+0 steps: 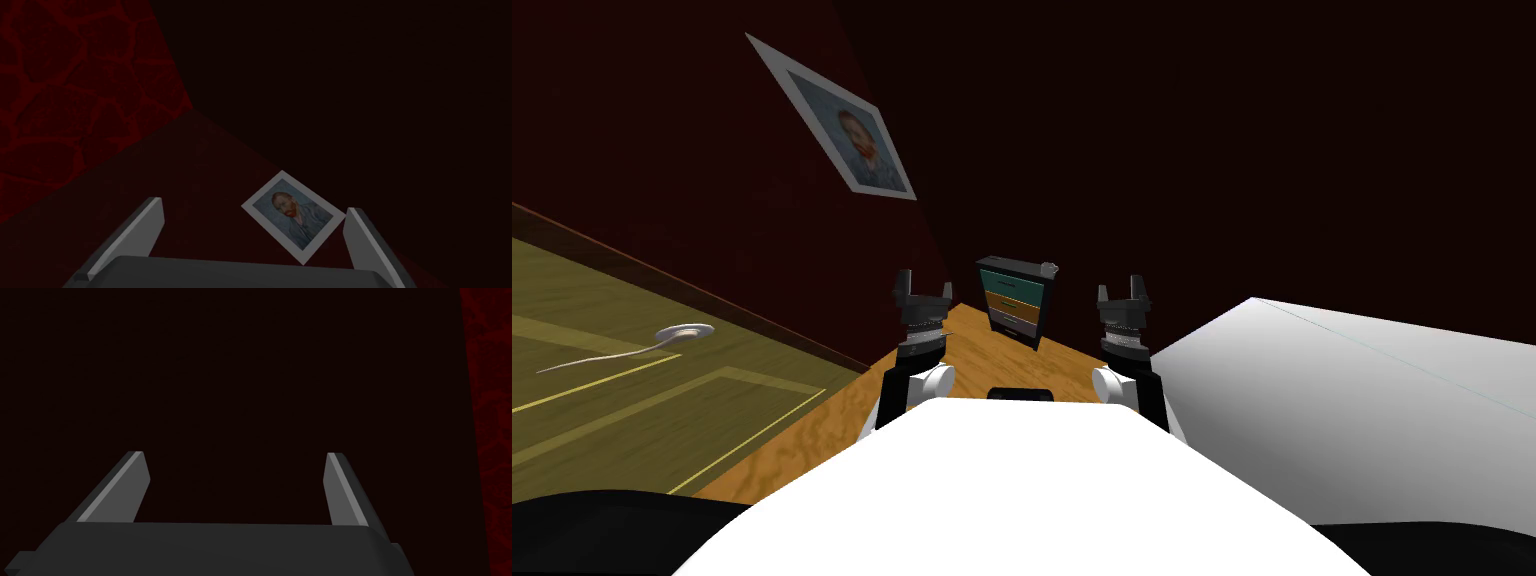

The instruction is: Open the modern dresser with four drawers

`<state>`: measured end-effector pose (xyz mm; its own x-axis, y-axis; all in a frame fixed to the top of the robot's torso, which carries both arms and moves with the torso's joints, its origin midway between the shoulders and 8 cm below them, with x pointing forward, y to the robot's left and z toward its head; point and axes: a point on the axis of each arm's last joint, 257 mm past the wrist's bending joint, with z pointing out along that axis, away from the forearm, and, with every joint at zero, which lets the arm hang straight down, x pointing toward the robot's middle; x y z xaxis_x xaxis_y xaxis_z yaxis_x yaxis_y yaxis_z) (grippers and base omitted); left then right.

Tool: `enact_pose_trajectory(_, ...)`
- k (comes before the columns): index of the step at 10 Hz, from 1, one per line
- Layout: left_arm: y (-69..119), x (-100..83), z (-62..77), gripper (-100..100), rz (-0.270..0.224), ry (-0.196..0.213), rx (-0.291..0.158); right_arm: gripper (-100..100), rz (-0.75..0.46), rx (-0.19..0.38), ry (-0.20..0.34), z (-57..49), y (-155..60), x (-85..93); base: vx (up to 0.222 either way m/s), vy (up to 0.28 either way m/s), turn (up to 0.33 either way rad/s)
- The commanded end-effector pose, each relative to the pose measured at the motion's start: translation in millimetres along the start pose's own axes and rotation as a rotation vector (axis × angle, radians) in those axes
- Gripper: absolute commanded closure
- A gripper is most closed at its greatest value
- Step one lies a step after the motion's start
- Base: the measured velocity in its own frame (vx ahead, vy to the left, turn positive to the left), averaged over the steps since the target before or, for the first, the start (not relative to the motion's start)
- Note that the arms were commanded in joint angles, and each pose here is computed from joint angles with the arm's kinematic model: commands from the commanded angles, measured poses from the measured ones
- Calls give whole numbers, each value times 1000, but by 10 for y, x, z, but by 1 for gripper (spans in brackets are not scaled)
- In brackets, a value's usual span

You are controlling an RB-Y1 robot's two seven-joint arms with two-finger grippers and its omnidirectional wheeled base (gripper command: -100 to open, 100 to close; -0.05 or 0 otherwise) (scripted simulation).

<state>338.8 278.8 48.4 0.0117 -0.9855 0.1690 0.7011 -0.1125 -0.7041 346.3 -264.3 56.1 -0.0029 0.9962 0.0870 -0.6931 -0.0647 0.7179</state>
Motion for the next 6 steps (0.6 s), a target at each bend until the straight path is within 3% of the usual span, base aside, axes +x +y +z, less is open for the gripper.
enact_pose_trajectory(1,0,0,0,0,0,0,0,0,0,0,0,0,0,0,0,0,0)
enact_pose_trajectory(6,-1,0,0,0,0,0,0,0,0,0,0,0,1,0,0,0,0)
